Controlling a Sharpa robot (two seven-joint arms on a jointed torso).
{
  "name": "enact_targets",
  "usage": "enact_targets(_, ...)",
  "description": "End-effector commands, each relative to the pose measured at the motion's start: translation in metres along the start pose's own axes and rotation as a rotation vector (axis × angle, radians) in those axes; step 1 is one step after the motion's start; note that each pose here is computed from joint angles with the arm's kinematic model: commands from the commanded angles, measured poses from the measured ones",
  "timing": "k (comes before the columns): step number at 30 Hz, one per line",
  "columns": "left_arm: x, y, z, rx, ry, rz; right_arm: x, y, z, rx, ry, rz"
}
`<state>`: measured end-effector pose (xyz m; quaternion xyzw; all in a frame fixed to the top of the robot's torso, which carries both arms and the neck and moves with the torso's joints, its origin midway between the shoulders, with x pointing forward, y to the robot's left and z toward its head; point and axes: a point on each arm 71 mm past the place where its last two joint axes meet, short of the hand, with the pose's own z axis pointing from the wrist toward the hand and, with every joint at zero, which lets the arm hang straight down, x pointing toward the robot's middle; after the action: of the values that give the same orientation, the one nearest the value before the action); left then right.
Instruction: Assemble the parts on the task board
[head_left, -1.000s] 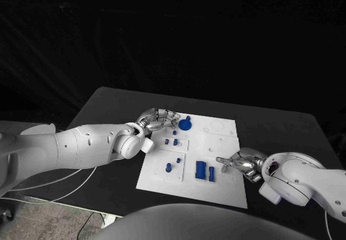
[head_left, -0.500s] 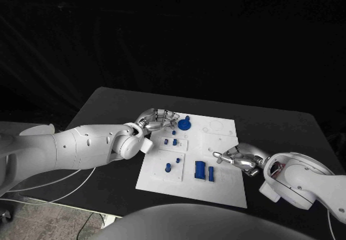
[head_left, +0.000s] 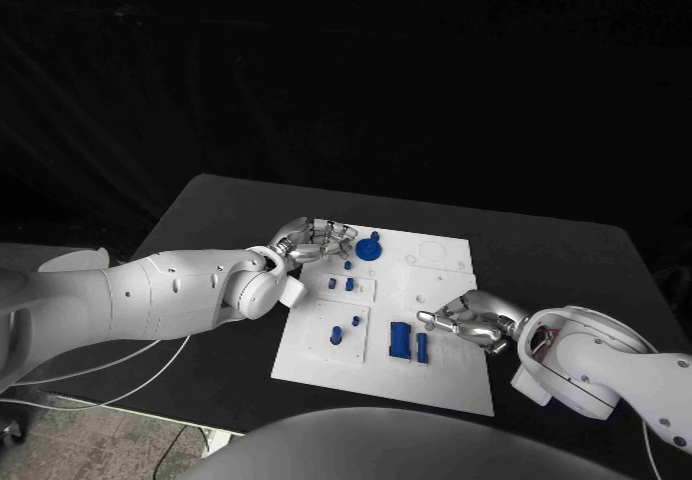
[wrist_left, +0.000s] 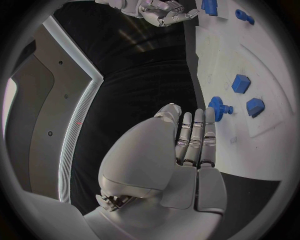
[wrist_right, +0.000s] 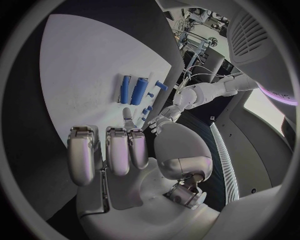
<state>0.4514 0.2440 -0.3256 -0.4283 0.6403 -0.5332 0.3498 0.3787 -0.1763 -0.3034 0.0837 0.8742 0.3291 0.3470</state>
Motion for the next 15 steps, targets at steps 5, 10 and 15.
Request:
enact_targets(5,0.0025,-0.0008,0.0004,0.009,0.014,-0.012,0.007,0.002,0.003,-0.009,0.042,-0.021)
enact_targets(10,0.0025,-0.0005,0.0004,0.008,0.015,-0.012,0.011,0.001,0.006,0.004,0.066,-0.02)
enact_targets(15,0.0026,-0.0003,0.0004,0.007,0.015,-0.012,0.015,-0.001,0.007,0.028,0.091,-0.025)
